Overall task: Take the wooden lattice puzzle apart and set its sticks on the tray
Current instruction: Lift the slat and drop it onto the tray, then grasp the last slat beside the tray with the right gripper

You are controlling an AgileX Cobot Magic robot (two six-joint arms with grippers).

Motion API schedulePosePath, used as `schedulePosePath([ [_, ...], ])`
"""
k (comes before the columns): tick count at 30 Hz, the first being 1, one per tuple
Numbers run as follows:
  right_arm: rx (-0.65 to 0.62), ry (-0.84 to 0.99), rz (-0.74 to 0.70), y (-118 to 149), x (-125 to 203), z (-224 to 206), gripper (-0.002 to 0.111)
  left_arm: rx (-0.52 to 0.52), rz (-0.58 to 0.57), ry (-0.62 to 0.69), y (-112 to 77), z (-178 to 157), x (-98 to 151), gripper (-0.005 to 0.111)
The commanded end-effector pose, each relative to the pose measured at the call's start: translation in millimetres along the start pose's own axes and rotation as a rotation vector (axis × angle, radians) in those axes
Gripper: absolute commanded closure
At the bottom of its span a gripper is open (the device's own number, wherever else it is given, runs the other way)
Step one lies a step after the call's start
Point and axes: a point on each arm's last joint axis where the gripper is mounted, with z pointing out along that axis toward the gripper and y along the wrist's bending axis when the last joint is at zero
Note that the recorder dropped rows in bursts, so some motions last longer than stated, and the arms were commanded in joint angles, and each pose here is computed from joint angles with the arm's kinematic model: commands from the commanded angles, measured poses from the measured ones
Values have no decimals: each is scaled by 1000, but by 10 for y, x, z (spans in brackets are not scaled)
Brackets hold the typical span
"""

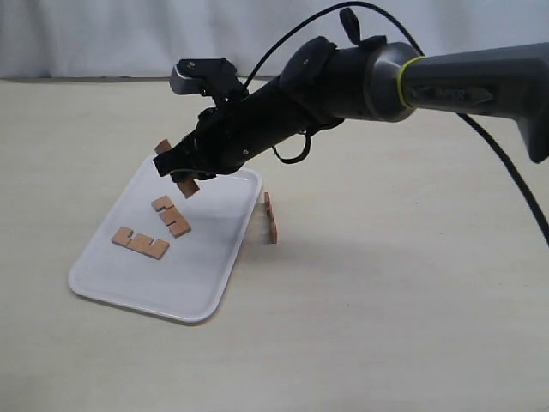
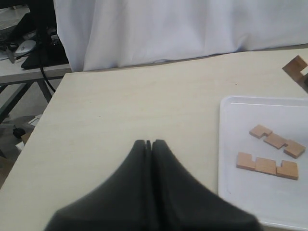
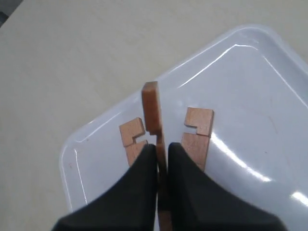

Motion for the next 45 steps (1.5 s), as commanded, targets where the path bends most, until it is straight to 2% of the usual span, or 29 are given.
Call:
schedulePosePath([
  [1,-28,-7,20,-14,32,68,86,-2,-3,-16,1,1,-9,107],
  [4,-26,-2,14,-20,40,76,65,-2,-3,-16,1,1,-9,107],
  [6,-16,-11,-1,-26,11,33,57,-3,0,-16,2,1,-9,107],
  [8,5,-15,-38,-32,-24,-46,56,-3,0,-16,2,1,-9,107],
  [11,65,-18,-78,-44,-103,-245,60,-3,0,-16,2,1,-9,107],
  [16,281,43,-137,-122,-161,-579,62,-3,0,-16,2,1,-9,107],
  [20,447,156,-141,-256,-80,-664,62,-3,0,-16,2,1,-9,107],
  [28,427,343,-64,-334,168,-469,47,-3,0,-16,2,1,-9,107],
  [39,413,427,-34,-487,438,-21,48,-2,-3,-16,1,1,-9,107],
  [41,415,436,-35,-509,465,11,53,-2,-3,-16,1,1,-9,107],
  [45,429,447,-48,-530,478,15,80,-2,-3,-16,1,1,-9,107],
])
